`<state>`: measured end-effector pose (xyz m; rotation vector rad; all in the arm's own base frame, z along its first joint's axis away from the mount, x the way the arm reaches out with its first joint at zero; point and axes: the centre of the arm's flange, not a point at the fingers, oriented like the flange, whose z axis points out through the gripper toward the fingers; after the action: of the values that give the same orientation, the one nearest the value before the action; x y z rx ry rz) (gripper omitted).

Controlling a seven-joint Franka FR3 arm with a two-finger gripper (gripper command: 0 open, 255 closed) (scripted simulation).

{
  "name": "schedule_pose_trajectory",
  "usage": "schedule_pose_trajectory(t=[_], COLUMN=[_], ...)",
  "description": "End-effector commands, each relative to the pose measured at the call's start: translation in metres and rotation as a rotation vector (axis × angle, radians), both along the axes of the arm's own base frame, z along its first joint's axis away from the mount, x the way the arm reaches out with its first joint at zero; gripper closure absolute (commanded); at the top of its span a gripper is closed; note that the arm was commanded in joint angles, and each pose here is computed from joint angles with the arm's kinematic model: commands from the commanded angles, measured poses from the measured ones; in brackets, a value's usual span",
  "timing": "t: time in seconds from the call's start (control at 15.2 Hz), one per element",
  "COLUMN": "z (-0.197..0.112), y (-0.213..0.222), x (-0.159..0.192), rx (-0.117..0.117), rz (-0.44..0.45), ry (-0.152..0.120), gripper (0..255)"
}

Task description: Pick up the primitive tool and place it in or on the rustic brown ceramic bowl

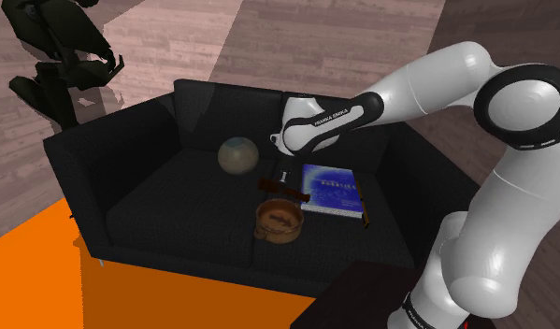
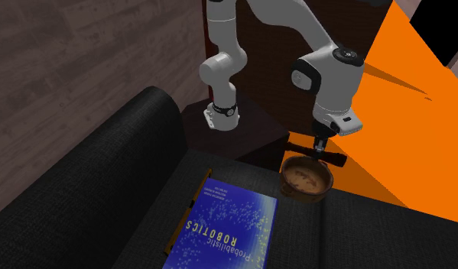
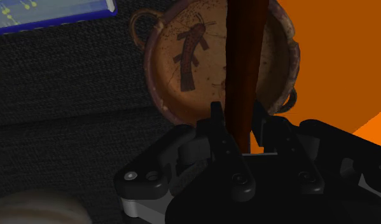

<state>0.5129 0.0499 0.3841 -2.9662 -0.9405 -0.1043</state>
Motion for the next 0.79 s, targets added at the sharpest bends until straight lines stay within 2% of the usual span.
schedule_pose_trajectory(t=[0.0, 0.73], z=[-0.012, -0.066], y=[0.001, 0.001], x=[0.001, 0.001], rx=[0.000, 0.000], rz=[-0.001, -0.001], ry=[-0.001, -0.001], gripper=[255, 255])
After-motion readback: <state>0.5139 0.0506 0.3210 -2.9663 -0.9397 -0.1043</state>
